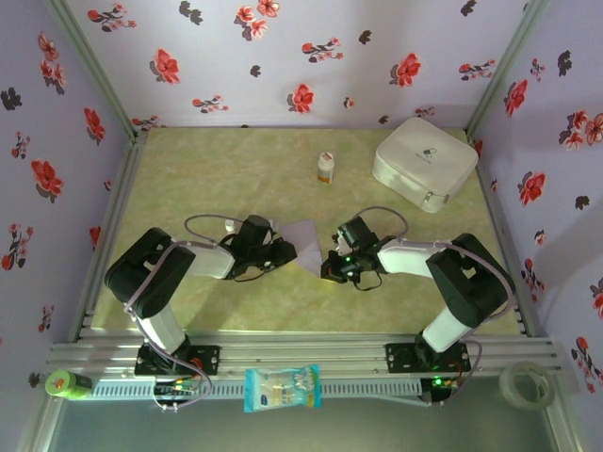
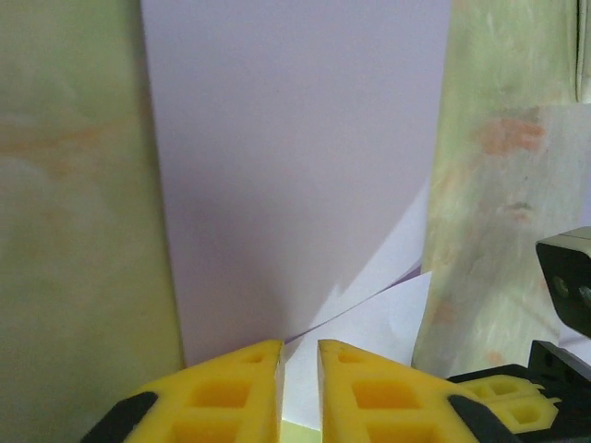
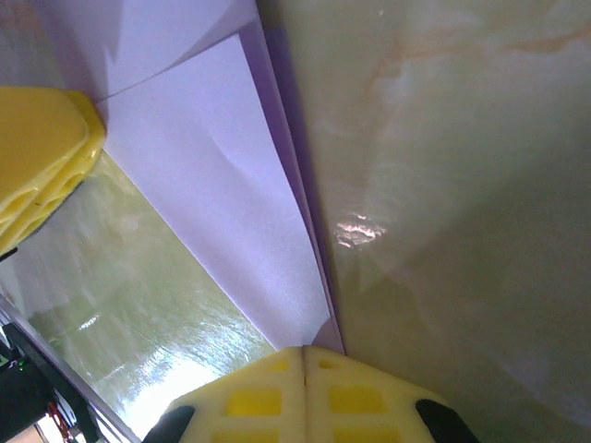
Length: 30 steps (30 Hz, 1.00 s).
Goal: Fold a paper plane with a square sheet of paper (pick it up from the middle)
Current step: Third fold the triangle at the center of the table, then fourth fold the wing at the center of the table.
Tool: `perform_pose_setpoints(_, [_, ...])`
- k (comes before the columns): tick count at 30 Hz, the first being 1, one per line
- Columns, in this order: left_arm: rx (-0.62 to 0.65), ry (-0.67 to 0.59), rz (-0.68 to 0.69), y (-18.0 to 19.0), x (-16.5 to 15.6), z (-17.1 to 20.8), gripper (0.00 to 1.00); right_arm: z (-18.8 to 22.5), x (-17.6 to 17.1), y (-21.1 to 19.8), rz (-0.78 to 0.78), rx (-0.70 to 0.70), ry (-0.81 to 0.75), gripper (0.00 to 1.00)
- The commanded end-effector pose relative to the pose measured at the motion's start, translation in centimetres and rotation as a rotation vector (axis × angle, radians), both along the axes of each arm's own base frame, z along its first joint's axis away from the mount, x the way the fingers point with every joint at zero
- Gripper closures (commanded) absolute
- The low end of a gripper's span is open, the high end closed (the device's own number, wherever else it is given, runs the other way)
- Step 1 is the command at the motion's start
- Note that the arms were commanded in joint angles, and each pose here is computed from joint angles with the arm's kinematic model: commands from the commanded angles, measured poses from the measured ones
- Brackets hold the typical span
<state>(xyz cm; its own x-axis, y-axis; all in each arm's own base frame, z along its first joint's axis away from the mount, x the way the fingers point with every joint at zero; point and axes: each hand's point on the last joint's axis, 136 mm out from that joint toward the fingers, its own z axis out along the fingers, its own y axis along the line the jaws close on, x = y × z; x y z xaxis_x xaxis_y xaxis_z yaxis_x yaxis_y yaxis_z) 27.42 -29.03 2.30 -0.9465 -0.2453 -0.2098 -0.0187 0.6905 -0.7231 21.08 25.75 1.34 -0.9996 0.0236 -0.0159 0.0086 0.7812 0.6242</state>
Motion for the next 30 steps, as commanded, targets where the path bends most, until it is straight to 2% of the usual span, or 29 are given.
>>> perform_pose_setpoints(1, [0.191, 0.044, 0.060, 4.5, -0.2, -3.1, 0.81, -4.4, -2.7, -3.9, -0.031, -0.190, 0.109, 1.00])
perform_pose_setpoints(7, [0.197, 0.029, 0.054, 4.4, 0.3, -1.2, 0.81, -3.4, -2.4, -2.6, -0.024, -0.113, 0.091, 1.00])
perform_pose_setpoints(10, [0.198, 0.010, 0.052, 4.3, 0.5, 0.8, 0.81, -2.4, -2.2, -1.9, -0.026, -0.055, 0.071, 1.00])
perform_pose_setpoints(13, [0.172, -0.028, 0.052, 4.1, 0.8, 3.3, 0.80, -0.3, -1.9, 0.1, -0.012, 0.083, 0.041, 1.00])
perform_pose_setpoints(17, [0.154, -0.055, 0.056, 4.2, 0.7, 4.9, 0.79, 4.6, -1.4, 3.3, 0.046, 0.322, -0.051, 0.97])
perform_pose_setpoints(20, [0.130, -0.051, 0.067, 4.1, 0.6, 5.1, 0.78, 5.8, 0.2, 2.5, 0.015, 0.312, -0.127, 0.94])
perform_pose_setpoints(25, [0.080, -0.011, 0.070, 3.5, 0.0, 4.6, 0.75, 4.5, 3.1, -1.2, -0.056, 0.094, -0.183, 0.81])
perform_pose_setpoints(27, [0.020, 0.006, 0.072, 2.8, 0.1, 4.6, 0.72, 4.3, 3.7, -1.5, -0.048, 0.049, -0.190, 0.73])
perform_pose_setpoints(30, [-0.022, 0.041, 0.063, 2.1, 0.3, 4.2, 0.71, 4.0, 4.5, -1.1, -0.033, 0.033, -0.181, 0.69])
